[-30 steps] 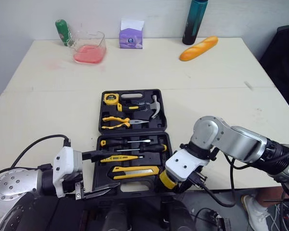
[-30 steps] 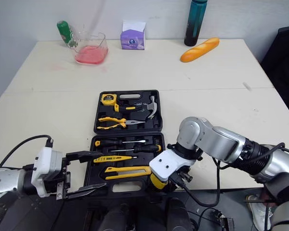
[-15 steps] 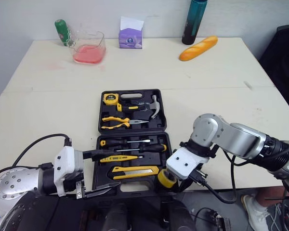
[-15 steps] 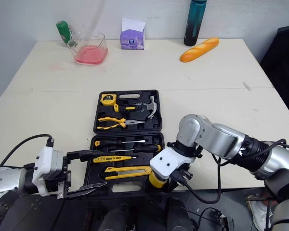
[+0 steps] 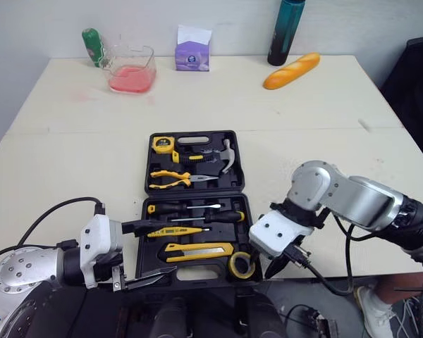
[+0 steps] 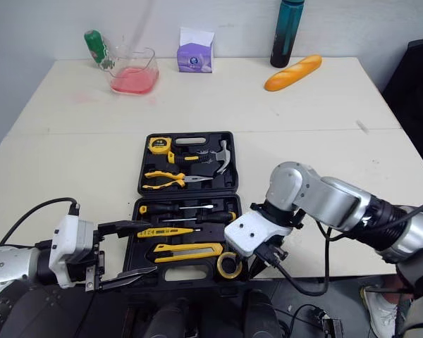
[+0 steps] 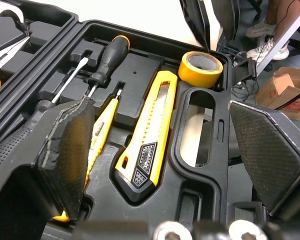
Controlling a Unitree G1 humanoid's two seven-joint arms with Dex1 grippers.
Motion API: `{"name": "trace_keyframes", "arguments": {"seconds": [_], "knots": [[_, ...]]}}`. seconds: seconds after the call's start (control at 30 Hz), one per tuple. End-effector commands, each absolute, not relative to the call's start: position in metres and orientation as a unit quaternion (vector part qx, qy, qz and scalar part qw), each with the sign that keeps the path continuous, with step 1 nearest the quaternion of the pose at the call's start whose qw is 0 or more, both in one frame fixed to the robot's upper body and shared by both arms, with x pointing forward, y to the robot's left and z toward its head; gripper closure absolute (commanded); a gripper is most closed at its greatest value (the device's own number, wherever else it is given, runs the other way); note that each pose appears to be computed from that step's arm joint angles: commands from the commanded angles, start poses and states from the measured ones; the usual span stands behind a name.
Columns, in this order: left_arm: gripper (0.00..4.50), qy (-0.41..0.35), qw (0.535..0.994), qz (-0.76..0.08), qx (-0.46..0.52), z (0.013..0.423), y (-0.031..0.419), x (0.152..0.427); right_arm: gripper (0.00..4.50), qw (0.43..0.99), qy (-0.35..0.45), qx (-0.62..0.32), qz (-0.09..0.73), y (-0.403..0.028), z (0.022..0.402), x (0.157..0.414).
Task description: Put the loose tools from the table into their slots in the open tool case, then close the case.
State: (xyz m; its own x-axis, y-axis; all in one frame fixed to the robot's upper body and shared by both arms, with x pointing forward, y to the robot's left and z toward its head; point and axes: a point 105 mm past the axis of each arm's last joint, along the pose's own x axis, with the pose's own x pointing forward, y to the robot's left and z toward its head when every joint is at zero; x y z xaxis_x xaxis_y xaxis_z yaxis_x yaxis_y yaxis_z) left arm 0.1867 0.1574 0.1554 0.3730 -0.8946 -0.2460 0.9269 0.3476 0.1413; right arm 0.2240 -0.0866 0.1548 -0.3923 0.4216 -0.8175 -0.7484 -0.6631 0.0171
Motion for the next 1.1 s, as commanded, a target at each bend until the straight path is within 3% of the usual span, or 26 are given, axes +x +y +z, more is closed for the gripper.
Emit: {"name": "trace_keyframes", "arguments": {"seconds": [0.03, 0.2, 0.37, 0.5, 0.6, 0.63, 0.67, 1.1], "knots": [[0.00, 0.047, 0.816, -0.561, 0.129, 0.162, 0.155, 0.184, 2.82, 0.381, 0.181, -0.372, 0.827, -0.091, 0.174, 0.221], [0.00, 0.044, 0.818, -0.559, 0.126, 0.165, 0.156, 0.185, 2.82, 0.443, 0.162, -0.308, 0.827, -0.104, 0.178, 0.227], [0.00, 0.030, 0.810, -0.565, 0.153, 0.167, 0.163, 0.190, 2.82, 0.558, 0.080, -0.206, 0.800, -0.121, 0.186, 0.240], [0.00, 0.022, 0.810, -0.566, 0.152, 0.169, 0.167, 0.193, 2.82, 0.584, 0.085, -0.186, 0.786, -0.125, 0.182, 0.239], [0.00, 0.014, 0.810, -0.567, 0.151, 0.171, 0.168, 0.198, 3.62, 0.620, 0.053, -0.152, 0.768, -0.124, 0.177, 0.238], [0.00, 0.016, 0.807, -0.572, 0.149, 0.170, 0.167, 0.199, 4.13, 0.629, 0.035, -0.147, 0.763, -0.120, 0.176, 0.238], [0.00, 0.019, 0.804, -0.576, 0.147, 0.169, 0.166, 0.198, 4.49, 0.633, 0.022, -0.146, 0.760, -0.116, 0.176, 0.237], [0.00, 0.022, 0.773, -0.617, 0.145, 0.167, 0.153, 0.190, 4.49, 0.576, -0.014, -0.163, 0.801, -0.089, 0.144, 0.213]]}}
